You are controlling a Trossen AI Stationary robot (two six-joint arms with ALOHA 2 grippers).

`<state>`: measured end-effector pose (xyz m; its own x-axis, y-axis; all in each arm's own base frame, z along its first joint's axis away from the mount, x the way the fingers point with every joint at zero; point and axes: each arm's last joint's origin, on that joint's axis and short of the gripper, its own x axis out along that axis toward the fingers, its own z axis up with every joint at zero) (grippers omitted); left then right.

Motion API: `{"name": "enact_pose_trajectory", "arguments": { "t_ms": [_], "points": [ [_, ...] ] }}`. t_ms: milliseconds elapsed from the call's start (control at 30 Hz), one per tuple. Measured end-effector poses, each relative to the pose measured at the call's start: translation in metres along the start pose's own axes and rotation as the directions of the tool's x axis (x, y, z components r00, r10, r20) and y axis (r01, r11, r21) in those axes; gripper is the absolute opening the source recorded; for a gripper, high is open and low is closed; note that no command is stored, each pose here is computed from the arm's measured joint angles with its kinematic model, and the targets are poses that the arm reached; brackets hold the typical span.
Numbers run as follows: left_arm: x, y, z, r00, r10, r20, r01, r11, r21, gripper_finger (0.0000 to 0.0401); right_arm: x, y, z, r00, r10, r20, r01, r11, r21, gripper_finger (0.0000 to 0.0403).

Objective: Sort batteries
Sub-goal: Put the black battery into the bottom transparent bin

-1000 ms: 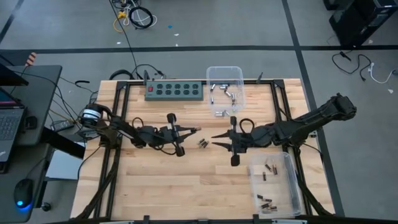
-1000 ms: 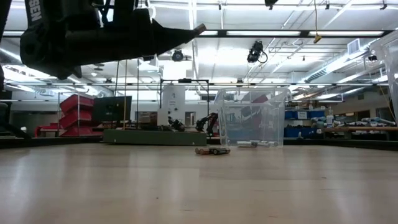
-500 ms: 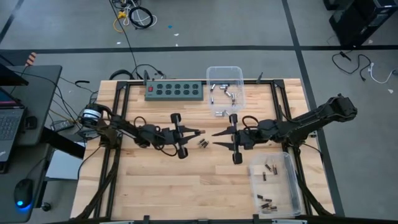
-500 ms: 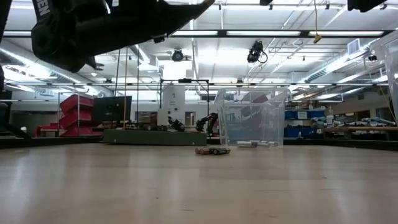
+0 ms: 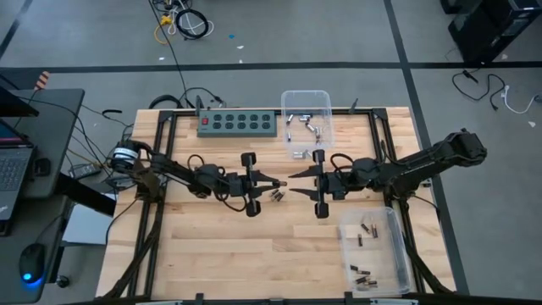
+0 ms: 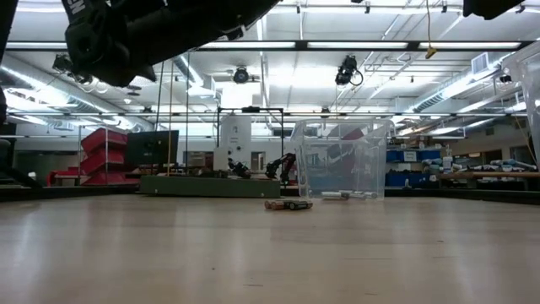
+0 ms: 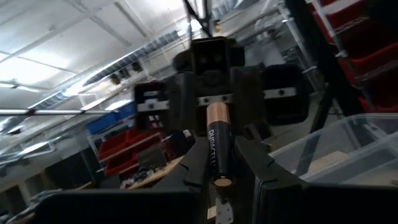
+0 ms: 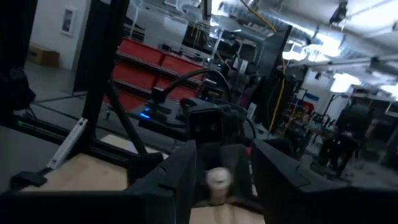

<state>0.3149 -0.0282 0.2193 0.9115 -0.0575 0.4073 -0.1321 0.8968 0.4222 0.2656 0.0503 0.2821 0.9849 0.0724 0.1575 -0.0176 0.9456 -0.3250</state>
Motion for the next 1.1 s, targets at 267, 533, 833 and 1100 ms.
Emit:
{"name": "enact_pose_trajectory", "arguments": {
  "t_ms": [267, 533, 833, 1100],
  "points": [
    [0.013, 0.008, 0.005, 0.998, -0.033, 0.056, 0.032, 0.999, 0.008, 0.0042, 0.001, -0.006, 0.002, 0.992, 0.098, 0.078, -0.092, 0.993, -0.077, 0.0140],
    [0.023, 0.012, 0.010, 0.996, -0.044, 0.080, 0.043, 0.999, 0.015, 0.0042, 0.006, -0.016, -0.004, 0.993, 0.046, 0.106, -0.035, 0.993, -0.110, 0.0141],
    [0.026, 0.018, 0.007, 0.997, -0.041, 0.066, 0.040, 0.999, 0.023, 0.0042, 0.018, -0.016, -0.020, 0.990, 0.032, 0.134, -0.012, 0.989, -0.145, 0.0140],
    [0.026, 0.017, 0.007, 0.997, -0.042, 0.064, 0.041, 0.999, 0.023, 0.0042, 0.018, -0.018, -0.020, 0.990, 0.031, 0.140, -0.008, 0.987, -0.161, 0.0130]
  ]
}}
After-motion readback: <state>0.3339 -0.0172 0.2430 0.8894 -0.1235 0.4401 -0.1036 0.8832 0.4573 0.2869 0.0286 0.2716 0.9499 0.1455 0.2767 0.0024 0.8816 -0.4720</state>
